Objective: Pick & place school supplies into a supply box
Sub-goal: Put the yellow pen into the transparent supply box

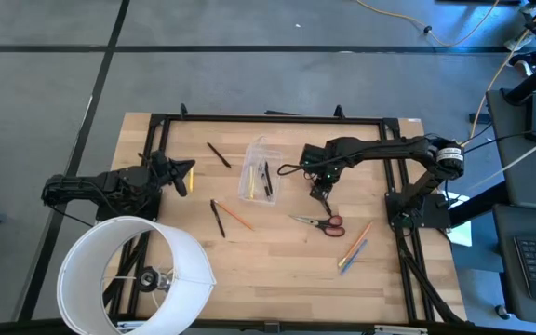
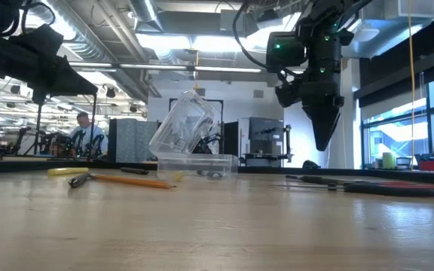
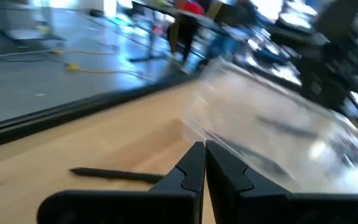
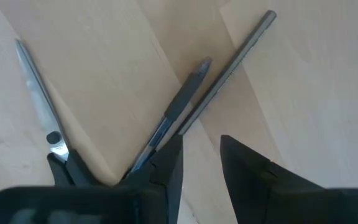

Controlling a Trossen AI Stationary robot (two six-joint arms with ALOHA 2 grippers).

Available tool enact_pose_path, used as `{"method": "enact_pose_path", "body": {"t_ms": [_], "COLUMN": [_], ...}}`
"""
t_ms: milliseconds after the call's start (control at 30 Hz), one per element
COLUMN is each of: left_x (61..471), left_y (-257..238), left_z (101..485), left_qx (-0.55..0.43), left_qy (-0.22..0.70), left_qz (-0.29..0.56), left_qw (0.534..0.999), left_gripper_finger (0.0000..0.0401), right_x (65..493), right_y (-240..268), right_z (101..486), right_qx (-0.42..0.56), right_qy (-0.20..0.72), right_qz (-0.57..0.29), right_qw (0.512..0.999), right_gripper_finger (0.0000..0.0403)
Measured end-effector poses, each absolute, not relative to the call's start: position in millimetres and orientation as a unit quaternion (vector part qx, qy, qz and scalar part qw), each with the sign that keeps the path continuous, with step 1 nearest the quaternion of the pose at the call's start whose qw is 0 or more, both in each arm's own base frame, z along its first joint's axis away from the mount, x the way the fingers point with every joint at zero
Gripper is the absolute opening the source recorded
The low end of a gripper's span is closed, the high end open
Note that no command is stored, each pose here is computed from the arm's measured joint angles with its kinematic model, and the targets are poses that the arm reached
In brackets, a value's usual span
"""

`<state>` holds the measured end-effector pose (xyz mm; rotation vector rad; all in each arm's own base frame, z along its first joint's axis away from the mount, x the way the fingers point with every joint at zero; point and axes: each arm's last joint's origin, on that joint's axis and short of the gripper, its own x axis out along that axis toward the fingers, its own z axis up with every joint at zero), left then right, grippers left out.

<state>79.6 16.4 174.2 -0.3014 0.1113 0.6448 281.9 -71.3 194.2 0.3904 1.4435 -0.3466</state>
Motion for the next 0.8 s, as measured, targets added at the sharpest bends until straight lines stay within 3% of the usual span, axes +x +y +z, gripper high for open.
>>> {"method": "enact_pose_path", "body": {"t_ms": [200, 433, 633, 800], "left_x": [83, 88, 93, 96], "left_y": [14, 13, 14, 20], "left_z": [173, 171, 167, 162], "left_qx": [-0.124, -0.121, -0.147, -0.187], "left_qy": [0.082, 0.105, 0.117, 0.132], "left_qz": [0.272, 0.257, 0.273, 0.314], "left_qw": [0.951, 0.953, 0.943, 0.921], "left_gripper_finger": [0.0024, 0.0081, 0.0134, 0.0155], "right_x": [285, 289, 290, 292], "right_y": [-72, -73, -73, -74], "right_z": [195, 195, 195, 196], "right_qx": [0.17, 0.157, 0.155, 0.155], "right_qy": [0.642, 0.626, 0.625, 0.616], "right_qz": [-0.152, -0.141, -0.14, -0.14], "right_qw": [0.732, 0.75, 0.752, 0.76], "right_gripper_finger": [0.011, 0.011, 0.011, 0.011]}}
